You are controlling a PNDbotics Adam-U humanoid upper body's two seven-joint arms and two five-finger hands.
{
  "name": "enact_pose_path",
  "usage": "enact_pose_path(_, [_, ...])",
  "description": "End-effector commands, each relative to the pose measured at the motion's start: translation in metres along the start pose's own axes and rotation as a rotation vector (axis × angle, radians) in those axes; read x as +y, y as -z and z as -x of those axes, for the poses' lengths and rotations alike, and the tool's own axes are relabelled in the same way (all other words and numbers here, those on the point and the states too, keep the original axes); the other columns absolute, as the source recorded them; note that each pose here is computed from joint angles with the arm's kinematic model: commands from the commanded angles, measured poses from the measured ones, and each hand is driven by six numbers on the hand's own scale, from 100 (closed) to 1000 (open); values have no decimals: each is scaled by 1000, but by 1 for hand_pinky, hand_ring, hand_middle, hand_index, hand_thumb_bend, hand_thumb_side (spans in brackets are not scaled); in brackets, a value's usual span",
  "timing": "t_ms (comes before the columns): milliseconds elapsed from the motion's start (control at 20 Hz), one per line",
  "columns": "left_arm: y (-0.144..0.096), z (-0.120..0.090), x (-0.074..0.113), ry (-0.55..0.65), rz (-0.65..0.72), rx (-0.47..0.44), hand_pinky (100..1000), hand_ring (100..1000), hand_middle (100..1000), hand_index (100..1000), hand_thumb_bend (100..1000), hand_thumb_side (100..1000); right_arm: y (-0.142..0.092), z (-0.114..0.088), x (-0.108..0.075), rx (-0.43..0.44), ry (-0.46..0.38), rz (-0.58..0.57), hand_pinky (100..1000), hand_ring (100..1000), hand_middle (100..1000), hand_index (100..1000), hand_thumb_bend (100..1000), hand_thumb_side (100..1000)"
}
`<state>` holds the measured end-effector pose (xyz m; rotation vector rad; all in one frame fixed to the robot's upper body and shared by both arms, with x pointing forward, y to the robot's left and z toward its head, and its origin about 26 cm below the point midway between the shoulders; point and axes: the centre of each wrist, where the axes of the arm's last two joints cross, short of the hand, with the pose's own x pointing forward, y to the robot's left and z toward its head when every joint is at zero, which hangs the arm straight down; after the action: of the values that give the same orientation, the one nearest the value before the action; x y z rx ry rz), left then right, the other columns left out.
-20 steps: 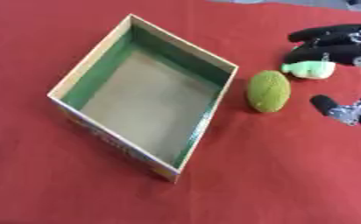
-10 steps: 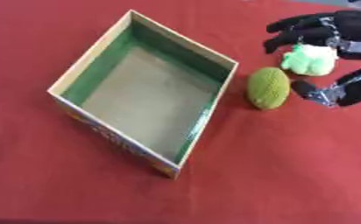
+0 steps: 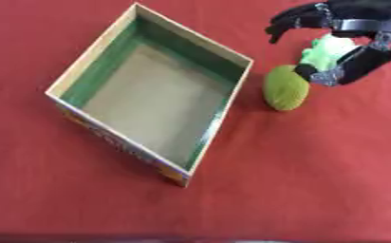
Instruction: Pick up objects on the table and place them in the box.
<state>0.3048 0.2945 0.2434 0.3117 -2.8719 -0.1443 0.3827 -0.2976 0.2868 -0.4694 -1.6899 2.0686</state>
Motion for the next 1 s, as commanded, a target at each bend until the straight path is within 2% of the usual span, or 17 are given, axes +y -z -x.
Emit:
enact_pose_path(50, [7,-5,0,-5,8,-33,843,802,725,912,180,690,-5,6,-7,24,-22,-52,1000,1000,823,1000,100,278])
enact_pose_path(500, [7,-5,-1,-11,11,-29,844,803,725,912,177,695,-4,17,-9,50,-44,-171,1000,1000,841,1000,100,356])
enact_pose_path(750, [8,-5,-2,-18,13,-29,843,800,721,911,173,700,-7,29,-4,103,-51,-181,1000,1000,851,1000,100,393])
enact_pose_path(1000, [8,-5,-3,-21,12,-29,843,797,718,911,172,703,-4,38,5,131,-74,-213,1000,1000,858,1000,100,392])
